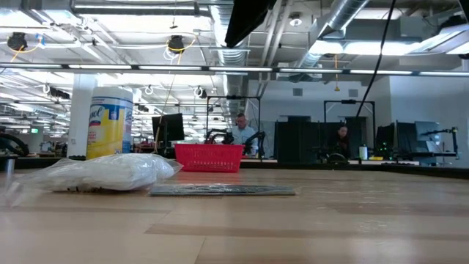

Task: Pick & Place Travel size toiletries
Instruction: Put the blue toothbrush into the green basket

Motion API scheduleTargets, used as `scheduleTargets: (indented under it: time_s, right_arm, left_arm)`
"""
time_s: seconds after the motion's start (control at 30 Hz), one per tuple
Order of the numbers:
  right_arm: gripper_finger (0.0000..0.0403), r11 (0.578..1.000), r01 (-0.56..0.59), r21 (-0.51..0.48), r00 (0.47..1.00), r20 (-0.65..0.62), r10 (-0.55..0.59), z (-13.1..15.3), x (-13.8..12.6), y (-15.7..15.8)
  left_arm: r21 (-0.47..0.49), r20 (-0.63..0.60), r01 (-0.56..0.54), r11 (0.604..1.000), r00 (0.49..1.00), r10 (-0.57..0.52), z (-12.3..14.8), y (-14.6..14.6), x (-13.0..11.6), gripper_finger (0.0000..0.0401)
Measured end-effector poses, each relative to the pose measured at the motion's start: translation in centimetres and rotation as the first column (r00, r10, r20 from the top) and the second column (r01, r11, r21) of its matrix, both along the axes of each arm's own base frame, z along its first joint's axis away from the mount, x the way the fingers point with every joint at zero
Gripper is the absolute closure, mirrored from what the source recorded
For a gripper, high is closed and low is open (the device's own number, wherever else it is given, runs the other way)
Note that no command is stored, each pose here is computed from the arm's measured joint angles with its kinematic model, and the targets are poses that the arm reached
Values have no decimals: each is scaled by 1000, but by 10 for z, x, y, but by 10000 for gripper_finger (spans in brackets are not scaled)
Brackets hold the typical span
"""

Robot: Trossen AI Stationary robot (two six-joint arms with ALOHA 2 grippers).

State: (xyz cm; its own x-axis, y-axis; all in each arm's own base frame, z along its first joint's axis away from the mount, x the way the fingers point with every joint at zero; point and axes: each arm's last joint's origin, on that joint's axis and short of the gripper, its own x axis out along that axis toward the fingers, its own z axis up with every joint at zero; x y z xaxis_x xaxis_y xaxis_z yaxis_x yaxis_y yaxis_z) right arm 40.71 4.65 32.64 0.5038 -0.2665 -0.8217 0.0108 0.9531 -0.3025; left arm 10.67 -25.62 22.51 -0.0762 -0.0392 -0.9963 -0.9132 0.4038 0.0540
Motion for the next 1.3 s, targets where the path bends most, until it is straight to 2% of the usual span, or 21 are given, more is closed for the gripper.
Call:
scheduleTargets:
  time_s: [0.27,0.47,0.67,0.83,1.03,1.17,1.23,1.3]
  right_arm:
    - [218,1000,5,3,1000,4,-5,0,0,-1]
    - [223,1000,8,4,1000,5,-8,0,0,-1]
    - [219,1000,8,4,1000,4,-8,0,0,-1]
    - [217,1000,8,4,1000,5,-8,0,0,-1]
    - [221,1000,8,5,1000,7,-8,0,1,-1]
    - [223,1000,8,5,1000,8,-8,0,1,-1]
    - [221,1000,8,5,1000,8,-8,0,1,-1]
    - [220,1000,7,5,1000,8,-7,0,1,-1]
  left_arm:
    - [34,-4,8,999,1000,-8,-10,-12,3,386]
    - [34,-5,18,999,1000,-18,-11,-13,3,366]
    - [45,-10,33,998,999,-32,-11,-12,1,322]
    - [42,-9,42,998,999,-42,-9,-11,1,264]
    - [-10,44,37,999,998,-37,10,-1,3,210]
    - [-42,39,31,999,999,-29,17,4,5,224]
    - [-61,18,47,997,999,-46,18,6,8,254]
    - [-83,-5,69,994,998,-70,18,7,12,300]
